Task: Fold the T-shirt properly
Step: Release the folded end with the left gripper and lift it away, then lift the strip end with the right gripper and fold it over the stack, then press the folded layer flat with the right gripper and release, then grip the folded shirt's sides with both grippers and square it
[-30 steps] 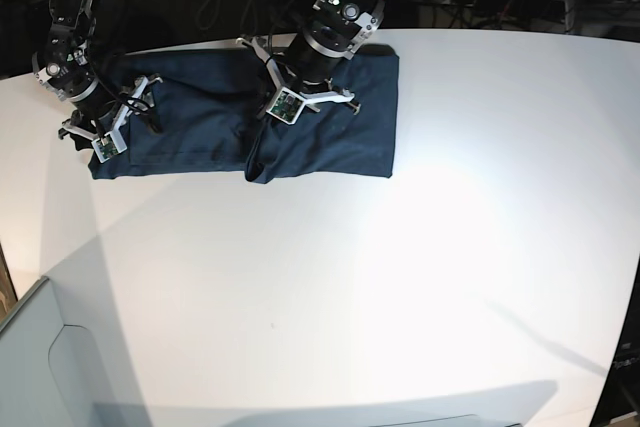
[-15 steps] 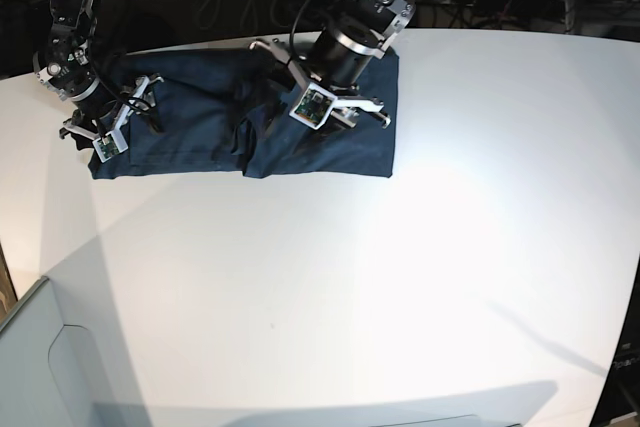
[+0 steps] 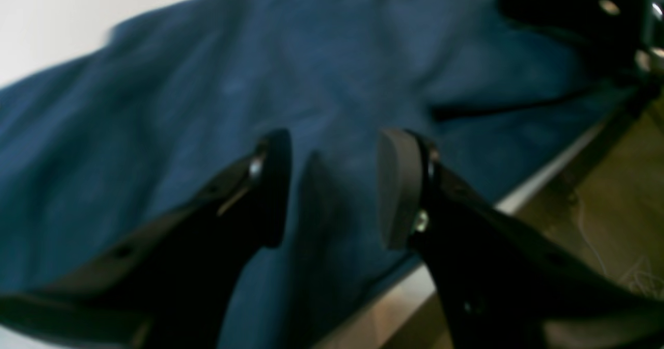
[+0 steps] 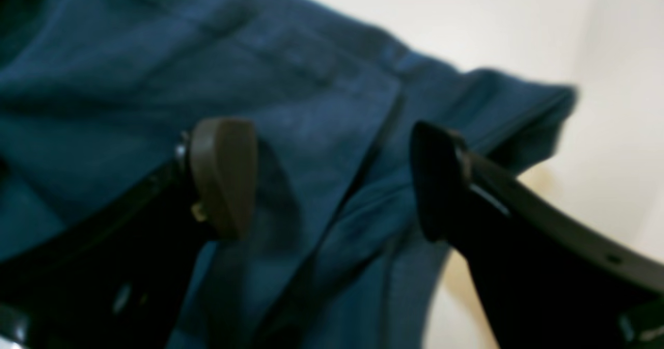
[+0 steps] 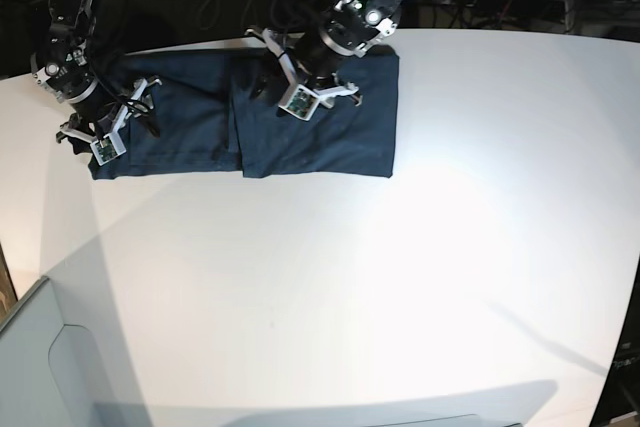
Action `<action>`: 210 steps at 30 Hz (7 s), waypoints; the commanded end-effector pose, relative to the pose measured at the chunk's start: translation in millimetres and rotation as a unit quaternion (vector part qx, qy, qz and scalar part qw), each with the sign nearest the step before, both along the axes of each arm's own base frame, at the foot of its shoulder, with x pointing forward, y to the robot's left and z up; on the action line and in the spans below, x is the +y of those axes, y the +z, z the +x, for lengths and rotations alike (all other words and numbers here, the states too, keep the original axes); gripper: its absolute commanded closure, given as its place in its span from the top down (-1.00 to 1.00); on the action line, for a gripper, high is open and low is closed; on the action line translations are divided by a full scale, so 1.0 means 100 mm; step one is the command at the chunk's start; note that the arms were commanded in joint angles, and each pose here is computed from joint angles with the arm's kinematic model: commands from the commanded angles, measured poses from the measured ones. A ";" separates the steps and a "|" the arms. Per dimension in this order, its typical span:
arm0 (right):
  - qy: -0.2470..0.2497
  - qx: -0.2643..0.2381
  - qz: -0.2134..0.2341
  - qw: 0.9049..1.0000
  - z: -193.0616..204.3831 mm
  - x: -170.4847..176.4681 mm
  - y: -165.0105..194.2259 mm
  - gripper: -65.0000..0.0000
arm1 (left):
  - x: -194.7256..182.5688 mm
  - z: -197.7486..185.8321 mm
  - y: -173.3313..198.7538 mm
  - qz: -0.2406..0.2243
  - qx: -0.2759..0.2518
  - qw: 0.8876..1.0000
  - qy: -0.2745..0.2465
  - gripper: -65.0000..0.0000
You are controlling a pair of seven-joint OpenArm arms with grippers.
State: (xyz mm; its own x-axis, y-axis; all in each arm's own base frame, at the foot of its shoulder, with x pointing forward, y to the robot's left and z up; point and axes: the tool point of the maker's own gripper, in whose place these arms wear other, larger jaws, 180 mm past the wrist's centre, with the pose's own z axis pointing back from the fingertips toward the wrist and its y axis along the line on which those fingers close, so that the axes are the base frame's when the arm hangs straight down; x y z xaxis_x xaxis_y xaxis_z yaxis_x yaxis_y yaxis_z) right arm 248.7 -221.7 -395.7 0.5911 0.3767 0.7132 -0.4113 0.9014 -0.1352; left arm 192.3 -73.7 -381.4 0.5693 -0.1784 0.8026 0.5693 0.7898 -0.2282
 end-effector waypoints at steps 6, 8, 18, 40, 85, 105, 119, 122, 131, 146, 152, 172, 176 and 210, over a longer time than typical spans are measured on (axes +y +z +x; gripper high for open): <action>-0.022 -0.070 -0.010 0.997 0.07 -0.11 0.45 0.40 | 0.01 0.11 0.41 -0.029 -0.054 0.998 0.001 -0.20; -0.056 -0.077 -0.005 0.995 0.04 -0.24 0.48 0.49 | 0.15 0.19 0.54 -0.023 -0.078 0.997 0.008 -0.20; -0.122 -0.015 0.015 0.992 -0.14 -0.43 0.12 0.59 | 1.51 0.81 0.65 0.062 -0.129 0.975 0.170 -0.20; -0.151 0.066 0.056 0.985 -0.12 -0.46 -0.40 0.03 | 2.32 0.40 -0.07 0.016 0.019 0.953 0.302 -0.20; 0.254 -0.101 0.098 0.957 -0.08 2.39 1.01 -0.99 | 1.94 0.31 -0.17 0.001 0.042 0.964 0.263 -0.20; 0.367 -0.049 0.155 0.916 -0.05 3.32 0.68 -0.99 | 1.96 0.31 -0.18 0.003 0.043 0.963 0.266 -0.20; 0.371 -0.031 0.124 0.920 -0.08 3.06 0.47 -0.99 | 2.00 0.32 -0.17 0.005 0.042 0.962 0.270 -0.20; 0.373 -0.026 0.118 0.920 -0.10 3.01 0.42 -0.99 | 2.00 0.32 -0.17 0.006 0.041 0.962 0.269 -0.20; 0.371 -0.032 0.136 0.918 -0.08 3.14 0.49 -0.98 | 2.00 0.31 -0.18 0.006 0.043 0.962 0.270 -0.20; 0.371 -0.083 0.144 0.914 -0.16 3.14 0.85 0.20 | 2.01 0.29 -0.15 0.005 0.042 0.962 0.268 -0.20; 0.348 -0.100 0.132 0.923 -0.19 2.91 0.95 0.21 | 2.33 0.24 -0.03 0.018 0.025 0.951 0.307 -0.20; 0.284 -0.047 0.124 0.950 -0.09 2.53 0.55 -0.95 | 3.22 0.21 0.50 0.072 -0.049 0.914 0.397 -0.20; 0.294 -0.059 0.127 0.945 -0.17 2.60 0.66 -0.97 | 3.22 0.21 0.49 0.072 -0.049 0.914 0.397 -0.20; 0.378 -0.049 0.166 0.909 -0.70 3.07 0.72 0.38 | 3.18 0.28 0.64 0.065 -0.069 0.915 0.393 -0.19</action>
State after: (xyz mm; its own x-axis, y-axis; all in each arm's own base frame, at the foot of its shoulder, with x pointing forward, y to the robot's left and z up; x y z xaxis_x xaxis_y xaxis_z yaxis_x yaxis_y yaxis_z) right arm 178.5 77.3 -339.3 0.2104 0.4530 0.8663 -0.9240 0.3817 0.0249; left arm 214.3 243.1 -331.3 0.5004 0.1544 0.8519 -0.1785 0.9812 -0.0730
